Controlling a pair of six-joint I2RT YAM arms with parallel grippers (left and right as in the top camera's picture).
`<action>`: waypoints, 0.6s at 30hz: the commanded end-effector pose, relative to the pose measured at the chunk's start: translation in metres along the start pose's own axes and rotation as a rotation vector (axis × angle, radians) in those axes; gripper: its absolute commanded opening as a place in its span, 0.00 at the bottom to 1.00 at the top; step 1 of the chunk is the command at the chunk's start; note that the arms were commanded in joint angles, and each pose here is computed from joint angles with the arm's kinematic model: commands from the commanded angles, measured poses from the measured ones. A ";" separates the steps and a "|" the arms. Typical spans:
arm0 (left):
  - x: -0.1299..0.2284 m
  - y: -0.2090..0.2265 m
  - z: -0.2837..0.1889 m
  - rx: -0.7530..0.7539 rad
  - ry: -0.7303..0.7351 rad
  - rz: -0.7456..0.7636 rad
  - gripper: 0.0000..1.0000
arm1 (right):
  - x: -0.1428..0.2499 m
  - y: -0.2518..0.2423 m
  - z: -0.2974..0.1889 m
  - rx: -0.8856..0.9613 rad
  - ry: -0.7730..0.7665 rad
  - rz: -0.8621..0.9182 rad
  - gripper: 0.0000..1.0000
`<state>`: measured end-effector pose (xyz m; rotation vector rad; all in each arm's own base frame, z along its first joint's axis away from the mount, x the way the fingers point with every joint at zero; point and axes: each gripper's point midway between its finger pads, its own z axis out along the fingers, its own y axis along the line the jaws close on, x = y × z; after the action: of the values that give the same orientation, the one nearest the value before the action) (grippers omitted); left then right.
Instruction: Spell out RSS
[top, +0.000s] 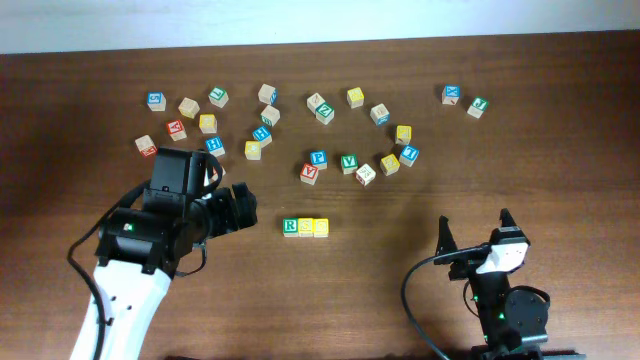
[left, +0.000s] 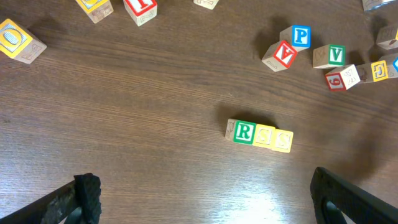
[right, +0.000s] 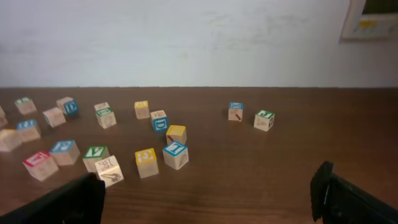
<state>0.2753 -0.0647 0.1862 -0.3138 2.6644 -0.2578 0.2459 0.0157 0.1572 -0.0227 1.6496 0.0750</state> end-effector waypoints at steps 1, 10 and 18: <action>-0.005 0.000 -0.004 0.001 -0.021 -0.003 0.99 | 0.002 -0.004 0.000 0.018 0.002 -0.084 0.98; -0.005 0.000 -0.004 0.001 -0.021 -0.003 0.99 | 0.002 -0.004 0.000 0.019 0.003 -0.028 0.98; -0.005 0.000 -0.004 0.001 -0.021 -0.003 0.99 | 0.002 -0.004 0.000 0.021 0.002 -0.009 0.98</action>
<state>0.2753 -0.0646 0.1862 -0.3134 2.6643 -0.2572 0.2459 0.0157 0.1572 -0.0369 1.6491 0.0613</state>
